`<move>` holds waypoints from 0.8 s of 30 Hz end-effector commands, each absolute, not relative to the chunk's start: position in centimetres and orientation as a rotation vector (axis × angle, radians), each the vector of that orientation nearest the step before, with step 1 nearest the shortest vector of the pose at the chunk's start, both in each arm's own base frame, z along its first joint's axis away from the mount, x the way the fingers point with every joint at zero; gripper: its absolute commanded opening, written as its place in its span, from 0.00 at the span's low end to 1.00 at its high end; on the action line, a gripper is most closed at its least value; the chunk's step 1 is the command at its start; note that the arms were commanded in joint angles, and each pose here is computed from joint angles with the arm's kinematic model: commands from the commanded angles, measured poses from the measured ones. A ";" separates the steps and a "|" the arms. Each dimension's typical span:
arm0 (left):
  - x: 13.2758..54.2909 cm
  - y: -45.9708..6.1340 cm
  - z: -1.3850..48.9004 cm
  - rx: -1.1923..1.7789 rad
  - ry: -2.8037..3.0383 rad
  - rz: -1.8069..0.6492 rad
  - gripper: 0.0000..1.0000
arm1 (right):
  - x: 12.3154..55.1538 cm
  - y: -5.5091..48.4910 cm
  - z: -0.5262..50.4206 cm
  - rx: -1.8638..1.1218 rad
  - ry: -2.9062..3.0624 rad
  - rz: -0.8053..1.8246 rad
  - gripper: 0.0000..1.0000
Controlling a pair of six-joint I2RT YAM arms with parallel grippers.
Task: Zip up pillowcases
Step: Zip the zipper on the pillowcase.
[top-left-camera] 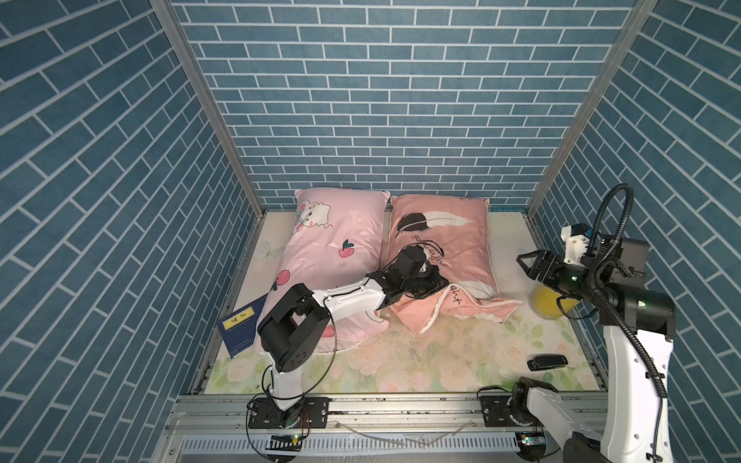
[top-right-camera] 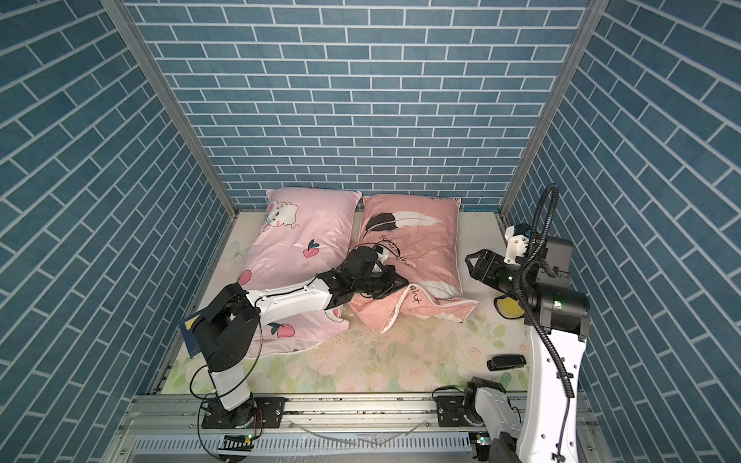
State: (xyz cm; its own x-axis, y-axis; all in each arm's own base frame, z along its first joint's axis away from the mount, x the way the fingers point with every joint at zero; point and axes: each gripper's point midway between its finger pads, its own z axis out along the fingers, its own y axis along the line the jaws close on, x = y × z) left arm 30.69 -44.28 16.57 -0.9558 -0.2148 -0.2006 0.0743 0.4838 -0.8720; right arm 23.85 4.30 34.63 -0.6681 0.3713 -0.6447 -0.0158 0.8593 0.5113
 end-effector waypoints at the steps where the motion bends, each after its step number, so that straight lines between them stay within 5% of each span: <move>1: 31.5 -44.7 16.8 -0.094 2.435 -1.461 0.00 | 21.1 7.1 32.4 0.208 2.331 0.747 0.71; 8: 31.0 -45.1 17.3 -0.094 2.433 -1.500 0.00 | 21.5 13.7 22.8 0.215 2.361 1.100 0.49; 12: 30.3 -44.8 17.7 -0.107 2.433 -1.497 0.00 | 24.3 17.2 19.2 0.209 2.287 1.254 0.27; 16: 29.2 -44.6 17.8 -0.116 2.439 -1.487 0.00 | 26.2 19.6 16.5 0.192 2.264 1.295 0.20; 24: 28.7 -44.1 17.9 -0.139 2.432 -1.486 0.00 | 27.7 21.0 14.8 0.192 2.218 1.314 0.28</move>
